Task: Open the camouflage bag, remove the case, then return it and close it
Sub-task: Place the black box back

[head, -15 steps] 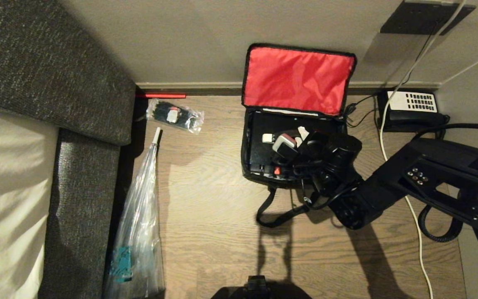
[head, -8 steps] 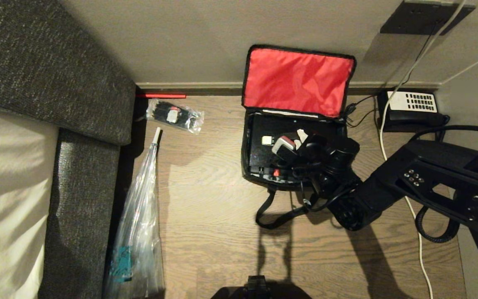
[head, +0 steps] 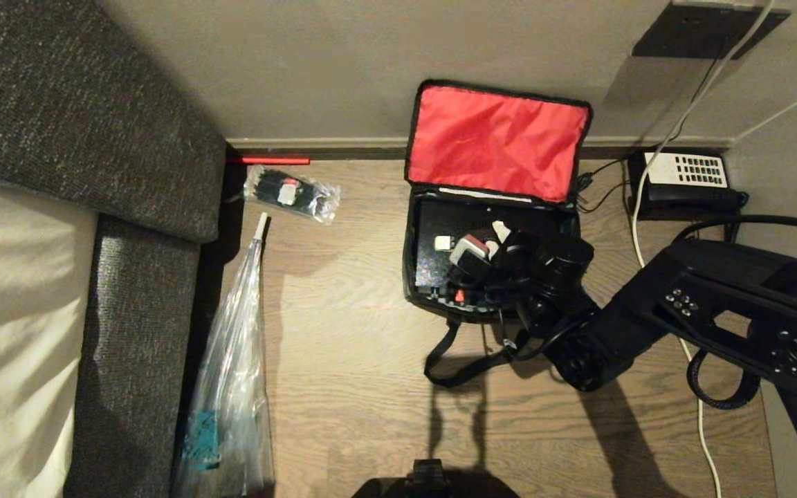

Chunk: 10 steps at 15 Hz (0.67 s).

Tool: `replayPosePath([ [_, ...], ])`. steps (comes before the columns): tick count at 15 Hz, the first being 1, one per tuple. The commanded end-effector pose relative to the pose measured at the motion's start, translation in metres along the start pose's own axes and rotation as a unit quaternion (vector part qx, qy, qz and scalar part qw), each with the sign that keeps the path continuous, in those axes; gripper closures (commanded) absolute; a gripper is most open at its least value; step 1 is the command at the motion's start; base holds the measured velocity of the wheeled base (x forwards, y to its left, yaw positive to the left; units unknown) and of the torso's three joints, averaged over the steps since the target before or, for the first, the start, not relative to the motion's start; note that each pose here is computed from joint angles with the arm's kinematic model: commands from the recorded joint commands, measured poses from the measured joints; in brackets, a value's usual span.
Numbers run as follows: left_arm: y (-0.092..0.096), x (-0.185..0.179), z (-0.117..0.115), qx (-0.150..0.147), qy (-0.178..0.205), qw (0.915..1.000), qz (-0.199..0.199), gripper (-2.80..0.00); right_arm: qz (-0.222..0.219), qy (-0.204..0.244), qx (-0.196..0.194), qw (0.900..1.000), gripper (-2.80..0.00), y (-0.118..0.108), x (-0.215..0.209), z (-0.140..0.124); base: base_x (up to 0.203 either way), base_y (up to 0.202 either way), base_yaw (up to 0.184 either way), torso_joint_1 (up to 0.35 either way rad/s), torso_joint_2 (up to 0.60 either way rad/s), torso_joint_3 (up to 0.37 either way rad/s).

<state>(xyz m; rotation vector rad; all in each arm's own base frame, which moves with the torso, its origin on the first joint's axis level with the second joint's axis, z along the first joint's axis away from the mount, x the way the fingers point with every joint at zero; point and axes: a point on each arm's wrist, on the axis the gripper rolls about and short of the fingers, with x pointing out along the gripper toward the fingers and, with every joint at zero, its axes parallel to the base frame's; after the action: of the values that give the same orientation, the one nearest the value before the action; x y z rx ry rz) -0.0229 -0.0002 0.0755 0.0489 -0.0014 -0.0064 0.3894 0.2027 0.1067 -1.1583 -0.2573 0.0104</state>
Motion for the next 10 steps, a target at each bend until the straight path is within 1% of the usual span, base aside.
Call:
replayPosePath([
  [1,0.000,0.000,0.000,0.000,0.001,1.0000,0.000,0.00,0.012,0.005,-0.009,1.000,-2.80,0.010,-0.001,-0.004,0.000,0.000,0.000,0.000,0.00,0.000],
  [3,0.000,0.000,0.000,0.000,0.001,1.0000,0.000,0.00,0.016,0.007,-0.010,1.000,-2.80,0.012,-0.002,-0.005,0.000,0.000,0.000,0.000,0.00,0.000],
  [5,0.000,0.000,0.000,0.000,0.001,1.0000,0.000,0.00,0.019,0.006,-0.012,1.000,-2.80,0.006,-0.007,-0.005,0.000,0.000,0.000,0.000,0.00,0.000],
  [6,0.000,0.000,0.000,0.000,0.001,1.0000,0.000,0.00,0.019,0.005,-0.011,1.000,-2.80,-0.003,-0.013,-0.004,0.000,0.000,0.000,0.000,0.00,0.000],
  [9,0.000,0.000,0.000,0.000,0.001,1.0000,0.000,0.00,0.034,0.002,-0.014,0.999,-2.80,-0.018,-0.035,-0.002,0.000,0.000,0.000,0.000,0.00,0.000],
  [10,0.000,0.000,0.000,0.000,0.001,1.0000,0.000,0.00,0.033,-0.003,-0.012,0.999,-2.80,-0.027,-0.043,0.002,0.000,0.000,0.000,0.000,0.00,0.000],
])
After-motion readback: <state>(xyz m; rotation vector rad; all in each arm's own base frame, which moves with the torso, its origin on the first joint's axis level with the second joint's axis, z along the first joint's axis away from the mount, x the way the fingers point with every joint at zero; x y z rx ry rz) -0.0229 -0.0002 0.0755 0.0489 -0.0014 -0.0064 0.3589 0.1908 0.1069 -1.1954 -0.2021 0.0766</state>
